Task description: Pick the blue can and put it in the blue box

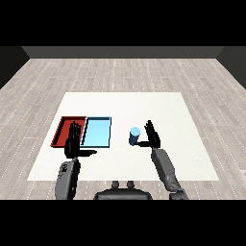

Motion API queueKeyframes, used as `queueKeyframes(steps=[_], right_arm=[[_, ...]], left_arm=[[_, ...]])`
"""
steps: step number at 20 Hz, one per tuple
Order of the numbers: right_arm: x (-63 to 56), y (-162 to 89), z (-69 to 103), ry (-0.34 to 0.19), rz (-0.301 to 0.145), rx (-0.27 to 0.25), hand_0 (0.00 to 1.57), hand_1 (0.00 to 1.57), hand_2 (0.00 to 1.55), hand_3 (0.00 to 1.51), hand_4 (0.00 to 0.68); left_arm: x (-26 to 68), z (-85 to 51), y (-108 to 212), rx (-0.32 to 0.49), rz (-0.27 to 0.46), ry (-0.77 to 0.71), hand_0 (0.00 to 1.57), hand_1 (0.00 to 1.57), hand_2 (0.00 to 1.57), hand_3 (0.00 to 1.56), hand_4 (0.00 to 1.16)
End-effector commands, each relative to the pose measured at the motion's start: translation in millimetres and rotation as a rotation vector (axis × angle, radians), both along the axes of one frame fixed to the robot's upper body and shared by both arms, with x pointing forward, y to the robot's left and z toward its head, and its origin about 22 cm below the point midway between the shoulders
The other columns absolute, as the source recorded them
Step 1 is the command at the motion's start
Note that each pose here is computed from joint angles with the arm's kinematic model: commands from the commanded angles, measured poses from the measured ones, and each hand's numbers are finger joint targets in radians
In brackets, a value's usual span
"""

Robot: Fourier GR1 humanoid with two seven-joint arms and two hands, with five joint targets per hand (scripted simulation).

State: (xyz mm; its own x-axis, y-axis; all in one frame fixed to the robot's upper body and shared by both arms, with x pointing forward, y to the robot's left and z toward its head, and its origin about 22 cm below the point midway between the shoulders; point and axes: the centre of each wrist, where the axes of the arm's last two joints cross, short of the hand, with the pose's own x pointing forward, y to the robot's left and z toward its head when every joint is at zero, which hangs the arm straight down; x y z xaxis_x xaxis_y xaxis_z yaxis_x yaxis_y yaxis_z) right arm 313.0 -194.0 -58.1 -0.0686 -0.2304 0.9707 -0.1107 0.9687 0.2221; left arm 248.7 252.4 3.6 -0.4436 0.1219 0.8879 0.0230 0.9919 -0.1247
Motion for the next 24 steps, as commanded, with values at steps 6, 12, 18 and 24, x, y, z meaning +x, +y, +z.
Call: queueKeyframes(steps=[6, 12, 18, 24], right_arm=[[4.4, 8, -0.9, 0.022, 0.04, 0.034, 0.0, 0.0, 0.0, 0.0, 0.0], [15.9, 26, -18.0, 0.011, 0.026, 0.013, 0.0, 0.0, 0.0, 0.0, 0.0], [19.7, 48, -13.2, 0.027, 0.043, 0.0, 0.0, 0.0, 0.0, 0.0, 0.0], [21.0, 43, -15.0, 0.033, 0.073, 0.025, 0.0, 0.0, 0.0, 0.0, 0.0]], left_arm=[[-7.8, -2.1, 12, 0.022, 0.006, 0.005, 0.0, 0.0, 0.0, 0.0, 0.0], [-18.5, 13.8, -12, 0.008, 0.014, -0.009, 0.0, 0.0, 0.0, 0.0, 0.0], [-7.9, 17.9, 12, 0.015, 0.024, -0.016, 0.0, 0.0, 0.0, 0.0, 0.0], [-3.1, 10.1, 8, 0.002, 0.023, -0.005, 0.0, 0.0, 0.0, 0.0, 0.0]])
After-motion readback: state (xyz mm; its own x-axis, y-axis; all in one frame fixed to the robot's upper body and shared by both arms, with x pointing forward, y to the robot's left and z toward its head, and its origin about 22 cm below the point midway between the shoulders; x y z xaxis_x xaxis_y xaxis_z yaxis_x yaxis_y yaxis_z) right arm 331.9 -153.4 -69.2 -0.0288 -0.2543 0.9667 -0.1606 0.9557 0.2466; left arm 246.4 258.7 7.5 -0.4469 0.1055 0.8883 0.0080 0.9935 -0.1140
